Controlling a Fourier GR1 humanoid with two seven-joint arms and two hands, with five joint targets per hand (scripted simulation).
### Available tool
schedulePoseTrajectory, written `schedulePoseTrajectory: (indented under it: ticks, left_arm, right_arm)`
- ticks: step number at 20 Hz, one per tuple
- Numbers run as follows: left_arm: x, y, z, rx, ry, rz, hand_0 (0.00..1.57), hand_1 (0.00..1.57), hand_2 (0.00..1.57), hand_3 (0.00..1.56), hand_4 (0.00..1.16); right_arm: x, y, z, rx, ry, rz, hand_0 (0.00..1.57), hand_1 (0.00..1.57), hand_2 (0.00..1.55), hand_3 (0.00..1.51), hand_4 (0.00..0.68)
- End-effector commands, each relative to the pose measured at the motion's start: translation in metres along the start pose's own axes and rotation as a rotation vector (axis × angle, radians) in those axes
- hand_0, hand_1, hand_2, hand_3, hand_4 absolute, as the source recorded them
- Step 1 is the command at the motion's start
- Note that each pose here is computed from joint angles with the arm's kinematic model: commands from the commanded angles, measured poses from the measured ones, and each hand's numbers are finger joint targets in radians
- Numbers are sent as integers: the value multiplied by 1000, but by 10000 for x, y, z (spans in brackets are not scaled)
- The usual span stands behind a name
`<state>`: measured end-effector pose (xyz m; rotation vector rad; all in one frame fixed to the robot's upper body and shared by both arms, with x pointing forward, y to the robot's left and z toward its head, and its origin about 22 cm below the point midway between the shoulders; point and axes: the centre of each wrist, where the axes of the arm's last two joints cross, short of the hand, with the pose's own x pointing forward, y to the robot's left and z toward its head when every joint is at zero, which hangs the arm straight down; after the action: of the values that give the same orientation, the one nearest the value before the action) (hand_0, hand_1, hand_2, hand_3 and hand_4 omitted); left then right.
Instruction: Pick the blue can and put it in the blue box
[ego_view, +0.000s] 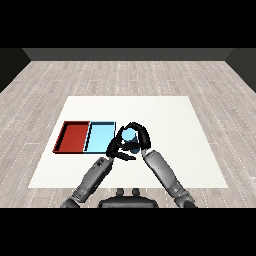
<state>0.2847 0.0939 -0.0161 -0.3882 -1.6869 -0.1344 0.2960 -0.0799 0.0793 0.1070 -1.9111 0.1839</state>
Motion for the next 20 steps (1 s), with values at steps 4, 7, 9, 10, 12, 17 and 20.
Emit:
schedulePoseTrajectory:
  ticks: [4,7,9,10,12,17,20]
  left_arm:
    - [50,-92,-250,-14,-24,44,0,0,0,0,0]
    - [42,-262,-128,8,14,-21,0,0,0,0,369]
    - [-31,-326,-147,35,69,-54,0,0,0,0,476]
    - [-58,-360,-222,48,55,-67,0,0,0,0,505]
    - [13,-266,-262,78,49,-38,0,0,0,0,575]
    - [-176,-370,-70,130,15,107,1571,1571,1528,1319,667]
    - [-169,-288,-188,123,31,98,1571,1571,1571,1485,840]
  right_arm:
    - [-135,80,48,-14,8,-48,1447,1447,1449,1390,602]
    - [40,76,-96,2,3,-93,1472,1472,1456,1387,601]
    - [-85,10,174,-13,-6,-110,1484,1484,1467,1394,592]
    - [-103,54,229,-12,1,-111,1475,1475,1469,1396,595]
    - [-120,242,208,-8,19,-141,1472,1472,1458,1394,606]
    - [-149,299,196,-6,-2,-178,1460,1460,1444,1391,621]
    - [-63,205,154,-14,-3,-185,1461,1461,1442,1399,631]
